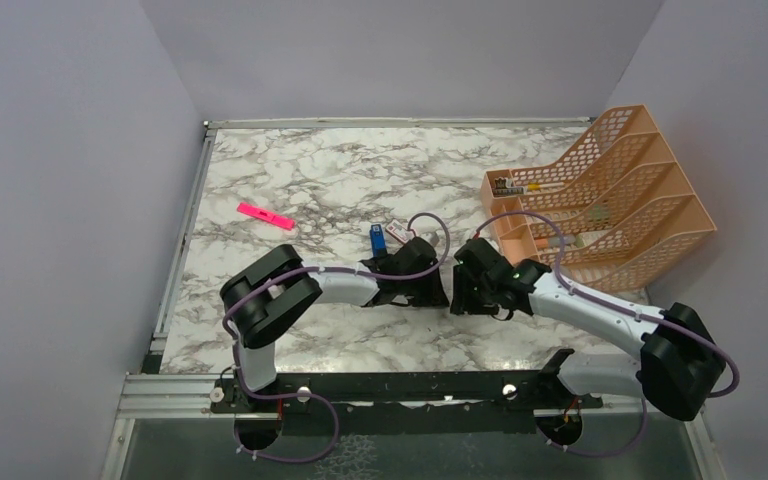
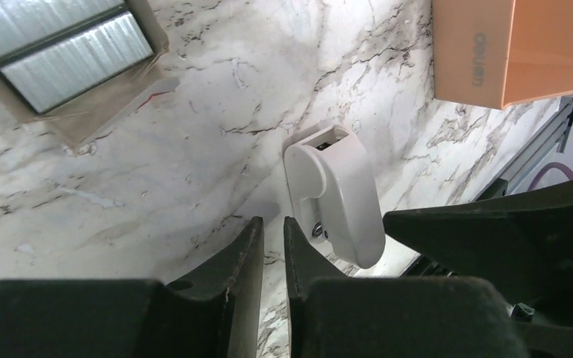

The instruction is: Load the staples into the stapler

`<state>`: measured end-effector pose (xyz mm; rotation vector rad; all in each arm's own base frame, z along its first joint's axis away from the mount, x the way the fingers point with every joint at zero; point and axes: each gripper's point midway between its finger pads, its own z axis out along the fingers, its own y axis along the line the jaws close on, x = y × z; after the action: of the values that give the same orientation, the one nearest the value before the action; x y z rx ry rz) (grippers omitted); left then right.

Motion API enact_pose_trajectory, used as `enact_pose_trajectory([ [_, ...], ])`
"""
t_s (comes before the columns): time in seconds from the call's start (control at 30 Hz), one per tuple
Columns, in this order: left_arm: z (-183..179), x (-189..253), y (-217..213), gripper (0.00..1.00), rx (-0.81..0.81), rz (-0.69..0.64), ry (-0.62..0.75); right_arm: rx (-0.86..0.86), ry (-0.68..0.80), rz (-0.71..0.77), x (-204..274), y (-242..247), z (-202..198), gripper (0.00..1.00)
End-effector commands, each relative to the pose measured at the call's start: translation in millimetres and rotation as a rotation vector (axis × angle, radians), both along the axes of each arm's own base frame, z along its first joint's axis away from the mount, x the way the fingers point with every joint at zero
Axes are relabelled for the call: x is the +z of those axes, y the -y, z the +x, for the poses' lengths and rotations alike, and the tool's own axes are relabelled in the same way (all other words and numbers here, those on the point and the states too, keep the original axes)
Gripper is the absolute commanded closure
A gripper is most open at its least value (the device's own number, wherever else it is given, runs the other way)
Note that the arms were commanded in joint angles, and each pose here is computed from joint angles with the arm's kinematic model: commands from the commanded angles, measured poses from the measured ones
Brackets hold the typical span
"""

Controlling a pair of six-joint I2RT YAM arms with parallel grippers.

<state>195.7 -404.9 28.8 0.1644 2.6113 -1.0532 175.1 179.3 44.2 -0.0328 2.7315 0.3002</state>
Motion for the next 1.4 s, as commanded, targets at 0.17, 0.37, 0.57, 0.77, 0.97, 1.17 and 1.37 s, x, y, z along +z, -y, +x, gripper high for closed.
enact_pose_trajectory([
  [0.17,13.2,21.8,-14.6,0.83,0.066,-0.016,0.070,-0.088,0.048,-0.023,11.3,11.2,6.9,0.61],
  [0.37,19.9,39.5,-22.3,0.83,0.086,-0.032,0.113,-0.103,-0.022,-0.075,-16.3,16.7,-1.4,0.72],
  [0.57,32.7,69.1,-40.6,0.82,0.139,-0.020,0.202,-0.121,0.019,-0.058,-2.2,14.5,6.6,0.69],
  [0.77,53.7,110.7,-80.6,0.70,0.231,0.073,0.348,-0.161,0.185,-0.006,57.1,16.9,28.4,0.39],
  [0.97,63.6,160.6,-142.0,0.40,0.323,0.214,0.510,-0.195,0.351,0.006,111.6,38.1,36.5,0.16],
  [1.17,58.1,227.8,-207.8,0.01,0.424,0.328,0.666,-0.250,0.543,0.005,177.1,69.6,40.1,0.00],
  [1.37,42.0,298.4,-265.1,0.01,0.535,0.340,0.807,-0.321,0.678,-0.028,234.9,103.0,36.9,0.00],
])
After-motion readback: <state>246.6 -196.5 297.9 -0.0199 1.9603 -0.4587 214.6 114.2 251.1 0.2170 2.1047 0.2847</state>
